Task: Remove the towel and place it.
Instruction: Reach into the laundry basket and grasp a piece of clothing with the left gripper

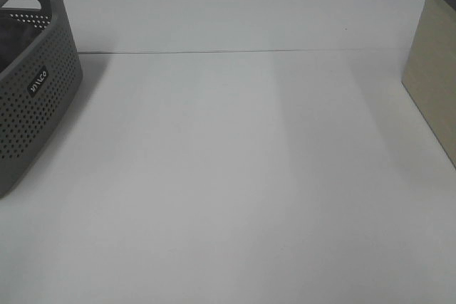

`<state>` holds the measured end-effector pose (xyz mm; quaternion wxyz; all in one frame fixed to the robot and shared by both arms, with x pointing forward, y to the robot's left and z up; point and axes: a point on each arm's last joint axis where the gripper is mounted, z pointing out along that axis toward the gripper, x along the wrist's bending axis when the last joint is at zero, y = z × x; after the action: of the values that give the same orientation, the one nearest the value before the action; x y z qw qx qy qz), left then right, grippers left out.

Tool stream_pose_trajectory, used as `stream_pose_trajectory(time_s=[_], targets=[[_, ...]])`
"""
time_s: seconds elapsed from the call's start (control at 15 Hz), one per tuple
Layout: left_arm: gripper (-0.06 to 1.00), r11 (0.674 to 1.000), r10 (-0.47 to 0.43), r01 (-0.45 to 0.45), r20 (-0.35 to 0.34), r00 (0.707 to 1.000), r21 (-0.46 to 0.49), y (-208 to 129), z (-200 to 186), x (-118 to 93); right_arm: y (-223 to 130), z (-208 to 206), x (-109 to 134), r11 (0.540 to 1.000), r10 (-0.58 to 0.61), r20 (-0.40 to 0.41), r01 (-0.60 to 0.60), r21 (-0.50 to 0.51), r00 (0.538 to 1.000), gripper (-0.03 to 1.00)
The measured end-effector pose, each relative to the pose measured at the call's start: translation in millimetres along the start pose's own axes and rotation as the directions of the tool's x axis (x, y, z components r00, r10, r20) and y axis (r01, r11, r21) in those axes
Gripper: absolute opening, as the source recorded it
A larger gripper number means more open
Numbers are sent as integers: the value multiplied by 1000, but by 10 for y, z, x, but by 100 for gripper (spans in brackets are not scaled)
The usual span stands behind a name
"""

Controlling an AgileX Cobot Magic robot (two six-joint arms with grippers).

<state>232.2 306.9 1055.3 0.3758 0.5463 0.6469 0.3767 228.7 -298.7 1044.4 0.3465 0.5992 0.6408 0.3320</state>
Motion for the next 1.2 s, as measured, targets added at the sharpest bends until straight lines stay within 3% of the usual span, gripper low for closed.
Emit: stream_pose_trajectory(time_s=[0.2,0.4,0.47,0.53,0.8,0.87,0.93,1.07,1.13,1.2], targets=[[99,1000,28,-28,-1,1000,10,18,-9,-1,0,0,0,1000,0,0,0,0,1000,73],[99,962,220,-219,14,975,164,260,41,-29,0,0,0,1000,0,0,0,0,1000,73],[99,861,380,-387,88,921,329,581,219,-72,0,0,0,1000,0,0,0,0,1000,73],[99,813,441,-452,118,890,368,786,341,-94,0,0,0,1000,0,0,0,0,1000,73],[99,675,597,-593,148,789,439,1409,809,-114,0,0,0,1000,0,0,0,0,1000,73],[99,608,652,-650,182,737,455,1567,991,-124,0,0,0,1000,0,0,0,0,1000,73],[99,526,715,-715,216,665,460,1736,1150,-128,0,0,0,1000,0,0,0,0,1000,73],[99,349,798,-803,296,525,482,1979,1581,-127,0,0,0,1000,0,0,0,0,1000,73],[98,241,827,-840,350,440,487,2143,1976,-140,0,0,0,1000,0,0,0,0,1000,73],[98,215,833,-847,361,419,487,2180,2071,-141,0,0,0,1000,0,0,0,0,1000,73]])
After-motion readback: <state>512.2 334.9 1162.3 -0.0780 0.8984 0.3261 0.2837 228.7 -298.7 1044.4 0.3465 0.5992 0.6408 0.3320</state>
